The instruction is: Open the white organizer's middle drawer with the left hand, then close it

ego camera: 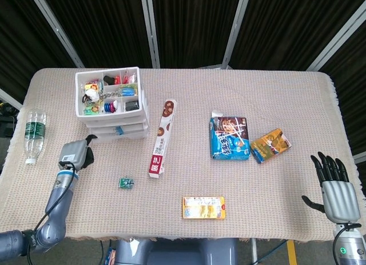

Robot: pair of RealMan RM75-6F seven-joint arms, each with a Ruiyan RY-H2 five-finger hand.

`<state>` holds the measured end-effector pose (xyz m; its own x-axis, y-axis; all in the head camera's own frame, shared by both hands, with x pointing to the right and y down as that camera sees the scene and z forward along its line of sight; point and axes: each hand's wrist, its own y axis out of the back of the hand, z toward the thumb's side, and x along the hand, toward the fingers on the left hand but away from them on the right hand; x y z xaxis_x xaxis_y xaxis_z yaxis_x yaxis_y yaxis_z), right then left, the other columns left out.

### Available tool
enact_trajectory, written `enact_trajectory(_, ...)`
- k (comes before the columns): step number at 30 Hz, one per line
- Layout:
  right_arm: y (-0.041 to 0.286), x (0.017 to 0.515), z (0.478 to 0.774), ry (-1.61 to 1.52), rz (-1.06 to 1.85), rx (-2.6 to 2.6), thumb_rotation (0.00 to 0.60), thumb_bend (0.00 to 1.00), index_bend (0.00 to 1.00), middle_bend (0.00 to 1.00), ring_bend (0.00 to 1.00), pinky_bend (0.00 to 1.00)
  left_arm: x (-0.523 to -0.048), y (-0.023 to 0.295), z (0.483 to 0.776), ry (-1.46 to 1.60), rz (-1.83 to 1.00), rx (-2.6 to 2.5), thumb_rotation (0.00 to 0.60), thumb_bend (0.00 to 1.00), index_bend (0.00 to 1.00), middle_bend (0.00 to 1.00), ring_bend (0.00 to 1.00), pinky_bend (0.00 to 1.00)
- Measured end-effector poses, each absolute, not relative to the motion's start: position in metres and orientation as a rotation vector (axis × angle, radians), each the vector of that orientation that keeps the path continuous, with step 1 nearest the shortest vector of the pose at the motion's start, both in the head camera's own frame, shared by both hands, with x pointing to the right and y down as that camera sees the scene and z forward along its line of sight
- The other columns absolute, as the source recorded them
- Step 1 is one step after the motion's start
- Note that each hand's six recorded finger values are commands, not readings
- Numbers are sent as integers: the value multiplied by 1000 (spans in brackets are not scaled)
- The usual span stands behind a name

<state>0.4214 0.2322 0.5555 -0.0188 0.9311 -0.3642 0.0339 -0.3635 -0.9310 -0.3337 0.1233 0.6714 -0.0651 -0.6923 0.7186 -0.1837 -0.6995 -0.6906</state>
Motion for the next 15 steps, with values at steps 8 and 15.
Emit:
enact_trajectory(8,232,421,555,-1052,1482,-1490,600,0,62,0,0,0,-323,127,662,939,-1755,-1885,600,1000,371,876,793,669)
enact_trajectory(15,232,421,555,-1049,1477,-1491,600,0,62,0,0,0,-329,142,650,902,-1731,-1904,600,1000,375,876,793,670)
